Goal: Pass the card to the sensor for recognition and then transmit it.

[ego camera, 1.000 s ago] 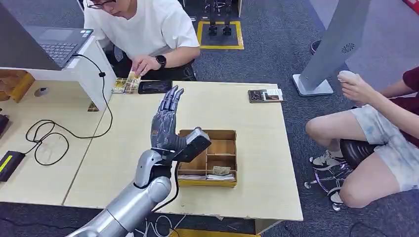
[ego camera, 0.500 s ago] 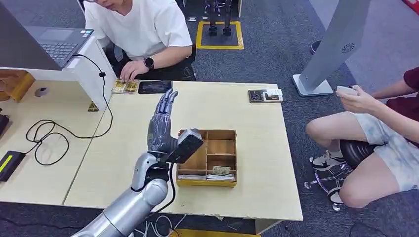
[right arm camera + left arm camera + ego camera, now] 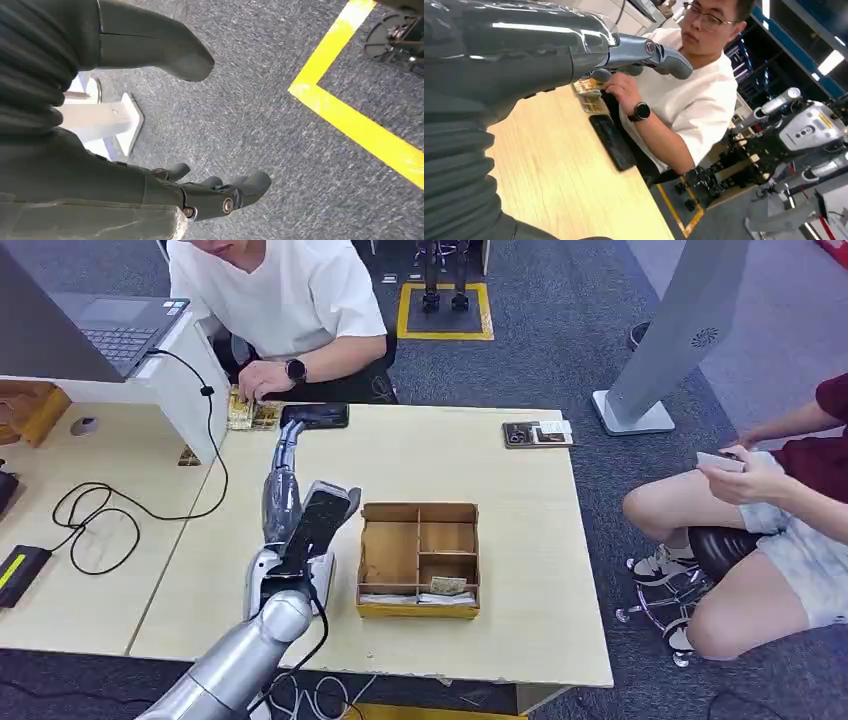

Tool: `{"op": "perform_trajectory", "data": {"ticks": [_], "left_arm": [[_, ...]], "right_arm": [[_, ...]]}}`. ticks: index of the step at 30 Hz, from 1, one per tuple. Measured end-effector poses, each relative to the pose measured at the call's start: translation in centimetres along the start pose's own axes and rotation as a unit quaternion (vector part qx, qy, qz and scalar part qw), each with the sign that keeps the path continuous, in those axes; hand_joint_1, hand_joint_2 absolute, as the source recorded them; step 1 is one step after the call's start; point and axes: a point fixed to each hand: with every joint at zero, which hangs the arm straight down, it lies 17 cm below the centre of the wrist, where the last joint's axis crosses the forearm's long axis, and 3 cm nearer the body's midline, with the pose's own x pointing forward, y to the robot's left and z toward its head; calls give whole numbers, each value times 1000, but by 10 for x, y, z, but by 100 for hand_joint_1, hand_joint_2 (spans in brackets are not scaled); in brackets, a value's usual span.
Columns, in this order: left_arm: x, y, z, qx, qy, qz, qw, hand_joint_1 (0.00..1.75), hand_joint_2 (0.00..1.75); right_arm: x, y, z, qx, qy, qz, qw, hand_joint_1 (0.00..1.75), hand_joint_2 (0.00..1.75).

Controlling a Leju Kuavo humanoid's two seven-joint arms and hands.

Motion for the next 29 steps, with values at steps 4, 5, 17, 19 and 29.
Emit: {"op": "perform_trajectory", "data": {"ticks": [4, 5, 17, 19, 29], "left_arm": [[-9, 16, 0, 15, 2, -9, 1000, 0, 175], [-11, 20, 0, 19, 3, -10, 1000, 0, 175], [-20, 58, 0, 61, -7, -27, 998, 0, 175], [-23, 67, 0, 73, -8, -27, 997, 0, 175], [-41, 94, 3, 108, 9, -17, 994, 0, 175]], "right_arm": [[-6, 0, 2, 2, 8, 0, 1000, 0, 175], [-7, 1, 3, 4, 9, 0, 1000, 0, 175], [-5, 5, 7, 7, 4, -1, 1000, 0, 175], [-5, 5, 7, 7, 3, 0, 1000, 0, 175], [-4, 8, 10, 9, 4, -1, 1000, 0, 175]]}}
